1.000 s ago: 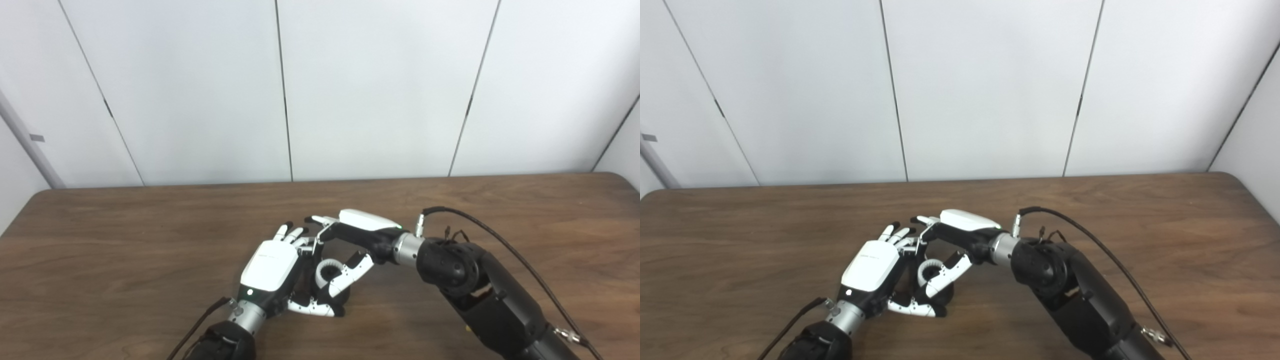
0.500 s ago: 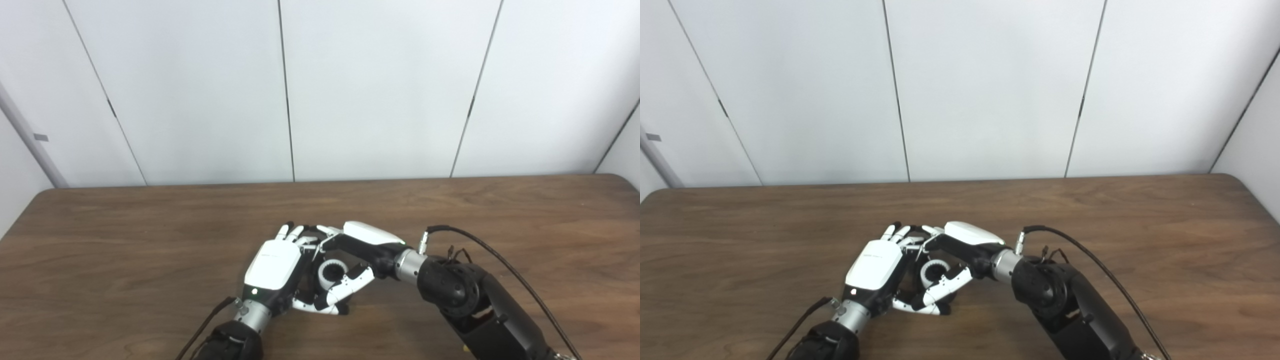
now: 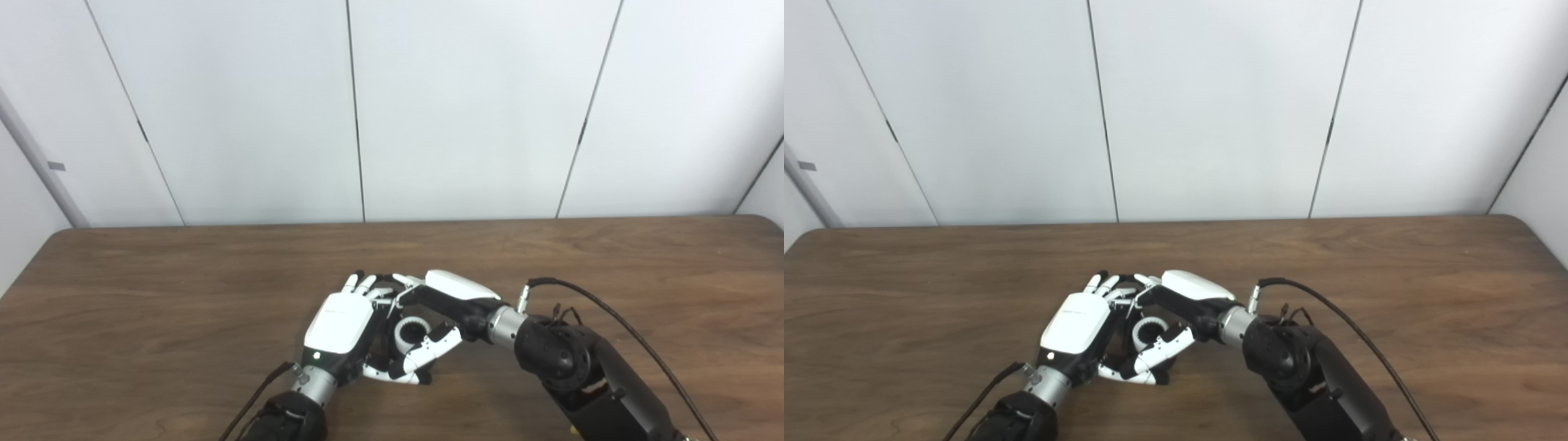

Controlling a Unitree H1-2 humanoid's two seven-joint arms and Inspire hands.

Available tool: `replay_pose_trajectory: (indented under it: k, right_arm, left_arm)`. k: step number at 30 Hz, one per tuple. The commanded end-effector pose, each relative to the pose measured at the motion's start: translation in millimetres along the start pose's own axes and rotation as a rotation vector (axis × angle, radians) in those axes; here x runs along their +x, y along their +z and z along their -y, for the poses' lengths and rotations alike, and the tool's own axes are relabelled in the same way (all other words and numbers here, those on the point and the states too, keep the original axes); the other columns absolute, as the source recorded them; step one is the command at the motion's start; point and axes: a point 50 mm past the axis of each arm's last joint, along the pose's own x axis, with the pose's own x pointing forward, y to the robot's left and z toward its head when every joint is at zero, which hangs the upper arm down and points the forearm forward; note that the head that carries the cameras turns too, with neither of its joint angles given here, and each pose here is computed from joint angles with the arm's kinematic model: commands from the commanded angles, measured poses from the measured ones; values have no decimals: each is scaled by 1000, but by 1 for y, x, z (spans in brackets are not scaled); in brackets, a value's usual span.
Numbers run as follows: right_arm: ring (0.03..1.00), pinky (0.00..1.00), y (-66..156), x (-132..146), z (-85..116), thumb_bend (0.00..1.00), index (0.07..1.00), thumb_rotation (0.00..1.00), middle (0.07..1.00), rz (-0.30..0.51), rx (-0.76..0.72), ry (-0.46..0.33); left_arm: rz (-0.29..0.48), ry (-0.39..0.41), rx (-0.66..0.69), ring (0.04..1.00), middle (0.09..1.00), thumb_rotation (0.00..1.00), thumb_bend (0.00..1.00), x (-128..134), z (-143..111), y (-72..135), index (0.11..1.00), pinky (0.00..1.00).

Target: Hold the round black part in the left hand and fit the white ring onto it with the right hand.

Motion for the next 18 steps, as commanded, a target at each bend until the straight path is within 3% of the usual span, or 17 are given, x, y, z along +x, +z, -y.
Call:
replay_pose_trajectory:
  k: [1, 10, 16, 18]
  right_arm:
    - [1000, 1000, 13, 1, 21, 1000, 1000, 595, 1000, 75, -8, -91]
    - [1000, 999, 9, -16, 33, 1000, 1000, 571, 1000, 155, 99, -151]
    - [1000, 1000, 19, -24, 19, 1000, 990, 585, 1000, 208, 143, -126]
    - [1000, 1000, 22, -24, 11, 1000, 977, 549, 1000, 224, 162, -105]
  left_arm:
    - [-85, -264, 46, 940, 824, 53, 523, -22, 47, -10, 479, 1000]
    - [-118, -272, 24, 939, 825, 52, 523, -17, 53, -12, 479, 1000]
    - [-115, -280, 20, 940, 826, 53, 522, -12, 55, -11, 479, 1000]
    - [-118, -282, 22, 940, 828, 53, 522, -11, 55, -9, 479, 1000]
